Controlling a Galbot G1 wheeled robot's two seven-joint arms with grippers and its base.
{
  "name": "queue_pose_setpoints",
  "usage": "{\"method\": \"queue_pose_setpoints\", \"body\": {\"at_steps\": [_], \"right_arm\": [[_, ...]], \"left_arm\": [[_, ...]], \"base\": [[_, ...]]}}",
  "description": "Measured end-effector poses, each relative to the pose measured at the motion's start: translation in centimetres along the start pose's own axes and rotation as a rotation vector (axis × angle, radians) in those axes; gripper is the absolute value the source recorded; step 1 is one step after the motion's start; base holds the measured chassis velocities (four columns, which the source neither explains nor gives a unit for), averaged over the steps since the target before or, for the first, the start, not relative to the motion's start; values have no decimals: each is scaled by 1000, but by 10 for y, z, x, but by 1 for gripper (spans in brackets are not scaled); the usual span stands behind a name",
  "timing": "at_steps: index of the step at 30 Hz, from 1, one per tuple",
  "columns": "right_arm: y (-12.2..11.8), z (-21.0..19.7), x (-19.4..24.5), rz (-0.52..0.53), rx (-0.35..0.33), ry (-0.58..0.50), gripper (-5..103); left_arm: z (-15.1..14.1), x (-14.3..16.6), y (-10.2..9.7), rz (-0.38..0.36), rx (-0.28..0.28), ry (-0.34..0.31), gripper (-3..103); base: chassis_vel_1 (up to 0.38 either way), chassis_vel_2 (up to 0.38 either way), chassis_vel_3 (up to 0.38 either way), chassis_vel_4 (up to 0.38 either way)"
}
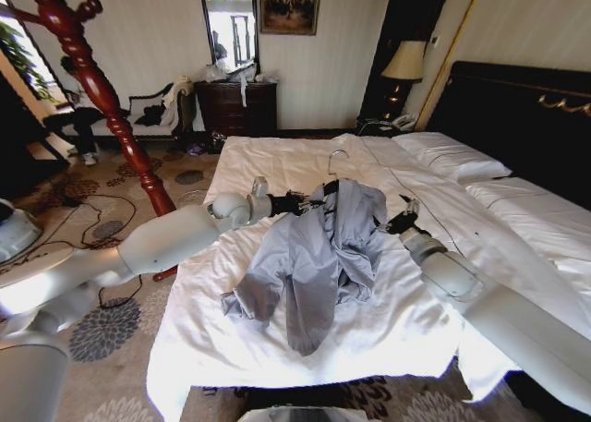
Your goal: Pick up the clothes from the bed and hang them on the clothes hanger.
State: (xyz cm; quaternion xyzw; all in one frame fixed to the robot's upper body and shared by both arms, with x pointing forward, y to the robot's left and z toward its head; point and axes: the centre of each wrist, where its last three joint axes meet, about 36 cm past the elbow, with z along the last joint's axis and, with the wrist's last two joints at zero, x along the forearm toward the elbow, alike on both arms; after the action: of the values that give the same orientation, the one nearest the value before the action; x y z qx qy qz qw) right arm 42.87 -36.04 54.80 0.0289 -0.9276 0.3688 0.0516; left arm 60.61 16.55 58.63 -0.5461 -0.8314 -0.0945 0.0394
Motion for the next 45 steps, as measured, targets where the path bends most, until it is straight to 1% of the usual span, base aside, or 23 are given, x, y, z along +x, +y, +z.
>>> {"method": "queue_pose_setpoints", "body": {"at_steps": [1,2,3,4,5,8,10,11,13,14,15,16,17,18,19,20,23,28,34,36,41,42,45], "right_arm": [[-2,0,6,-4,-45,7,100],[-4,0,10,-5,-69,11,100],[-6,1,20,-9,-121,18,100],[-5,3,26,-12,-156,26,100],[-5,3,26,-12,-156,26,100],[-6,10,43,-1,-238,41,100],[-2,19,53,-2,-323,53,100],[-2,19,53,-2,-323,53,100],[2,24,58,0,-384,48,100],[6,27,61,-4,-430,36,100],[6,27,61,-4,-430,36,100],[9,29,63,-6,-452,29,100],[15,31,67,-7,-488,17,100],[17,31,69,-7,-500,14,100],[24,34,80,1,-543,-6,100],[24,34,80,1,-543,-6,100],[24,47,98,30,-542,-47,100],[28,59,113,22,-553,-54,100],[45,66,125,10,-573,-62,100],[62,72,133,6,-586,-57,100],[67,73,136,2,-581,-55,100],[67,73,136,2,-580,-54,100],[67,73,136,1,-580,-55,100]], "left_arm": [[0,3,0,-6,0,-2,16],[-1,5,0,-10,0,-4,16],[-2,10,0,-18,-2,-7,16],[-3,13,0,-22,-3,-9,16],[-3,13,0,-22,-3,-9,16],[-3,18,-1,-35,-2,-14,16],[-2,21,-3,-52,-1,-21,16],[-2,21,-3,-52,-1,-21,16],[-2,23,-5,-65,3,-27,16],[-1,27,-6,-76,6,-29,16],[-1,27,-6,-76,6,-29,16],[-1,30,-6,-83,6,-29,16],[0,35,-6,-94,7,-28,16],[1,37,-6,-97,7,-28,16],[3,47,-6,-110,11,-26,16],[3,47,-6,-110,11,-26,16],[9,62,-7,-126,14,-15,16],[14,76,-7,-145,15,-6,16],[12,87,-8,-181,22,-29,16],[9,95,-9,-196,22,-42,16],[6,105,-15,-206,12,-35,16],[5,106,-17,-219,13,-31,16],[3,113,-25,-311,29,-19,16]], "base": [[0,0,0,0],[0,0,0,0],[0,0,0,0],[0,0,0,0],[0,0,0,0],[0,0,0,0],[0,0,0,0],[0,0,0,0],[0,0,0,0],[0,0,0,0],[0,0,0,0],[0,0,0,0],[0,0,0,0],[0,0,0,0],[0,0,0,0],[0,0,0,0],[0,0,0,0],[0,0,0,0],[0,0,0,0],[0,0,0,0],[0,0,0,0],[0,0,0,0],[0,0,0,0]]}}
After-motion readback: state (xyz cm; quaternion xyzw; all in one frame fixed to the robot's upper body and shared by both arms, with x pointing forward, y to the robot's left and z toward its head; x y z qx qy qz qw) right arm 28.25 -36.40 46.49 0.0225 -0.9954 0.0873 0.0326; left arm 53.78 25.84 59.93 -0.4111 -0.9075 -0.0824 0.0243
